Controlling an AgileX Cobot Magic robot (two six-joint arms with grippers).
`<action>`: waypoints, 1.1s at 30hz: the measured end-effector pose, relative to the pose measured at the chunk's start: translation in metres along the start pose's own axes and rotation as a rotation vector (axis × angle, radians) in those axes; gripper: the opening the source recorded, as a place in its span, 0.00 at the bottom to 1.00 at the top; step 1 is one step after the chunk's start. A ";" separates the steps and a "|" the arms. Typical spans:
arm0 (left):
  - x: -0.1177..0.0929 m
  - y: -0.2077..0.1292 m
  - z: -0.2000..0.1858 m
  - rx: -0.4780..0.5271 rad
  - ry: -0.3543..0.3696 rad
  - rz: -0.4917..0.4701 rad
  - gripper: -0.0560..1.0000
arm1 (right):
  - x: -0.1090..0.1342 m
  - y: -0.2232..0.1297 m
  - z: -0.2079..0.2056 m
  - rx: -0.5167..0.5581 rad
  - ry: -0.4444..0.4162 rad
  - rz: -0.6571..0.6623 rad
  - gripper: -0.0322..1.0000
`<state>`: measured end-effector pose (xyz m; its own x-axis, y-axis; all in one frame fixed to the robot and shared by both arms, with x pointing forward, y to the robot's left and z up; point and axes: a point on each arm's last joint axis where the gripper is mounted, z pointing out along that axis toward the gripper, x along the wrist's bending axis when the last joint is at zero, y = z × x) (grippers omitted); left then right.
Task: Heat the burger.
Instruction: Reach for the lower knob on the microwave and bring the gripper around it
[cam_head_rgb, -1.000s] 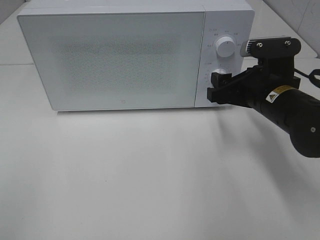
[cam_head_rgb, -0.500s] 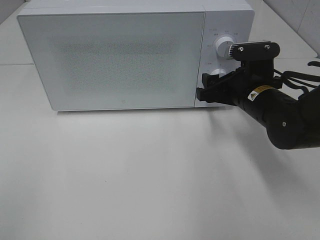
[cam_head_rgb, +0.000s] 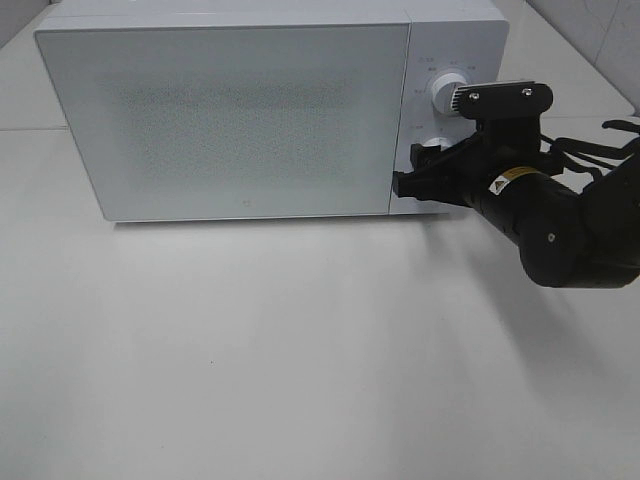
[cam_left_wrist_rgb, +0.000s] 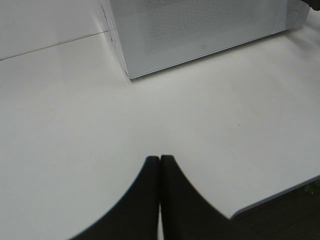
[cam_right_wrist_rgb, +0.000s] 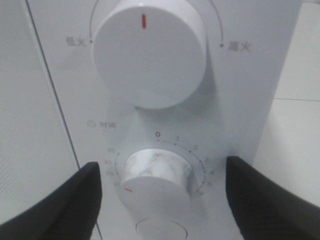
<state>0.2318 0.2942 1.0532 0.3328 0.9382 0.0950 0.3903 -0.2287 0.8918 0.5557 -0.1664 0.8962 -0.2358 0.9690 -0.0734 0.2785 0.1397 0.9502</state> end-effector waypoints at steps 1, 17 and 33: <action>0.000 0.000 0.000 0.000 0.000 0.000 0.05 | 0.000 0.000 0.000 0.000 0.000 0.000 0.68; 0.000 0.000 0.000 0.000 0.000 0.000 0.05 | 0.003 -0.003 0.000 0.034 0.027 -0.016 0.64; 0.000 0.000 0.000 0.000 0.000 0.000 0.05 | 0.003 -0.004 0.000 0.038 0.028 -0.017 0.61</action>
<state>0.2318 0.2942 1.0532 0.3328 0.9382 0.0950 0.3903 -0.2287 0.8918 0.5537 -0.1637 0.8926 -0.2666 0.9604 -0.0807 0.3088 0.1644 0.9368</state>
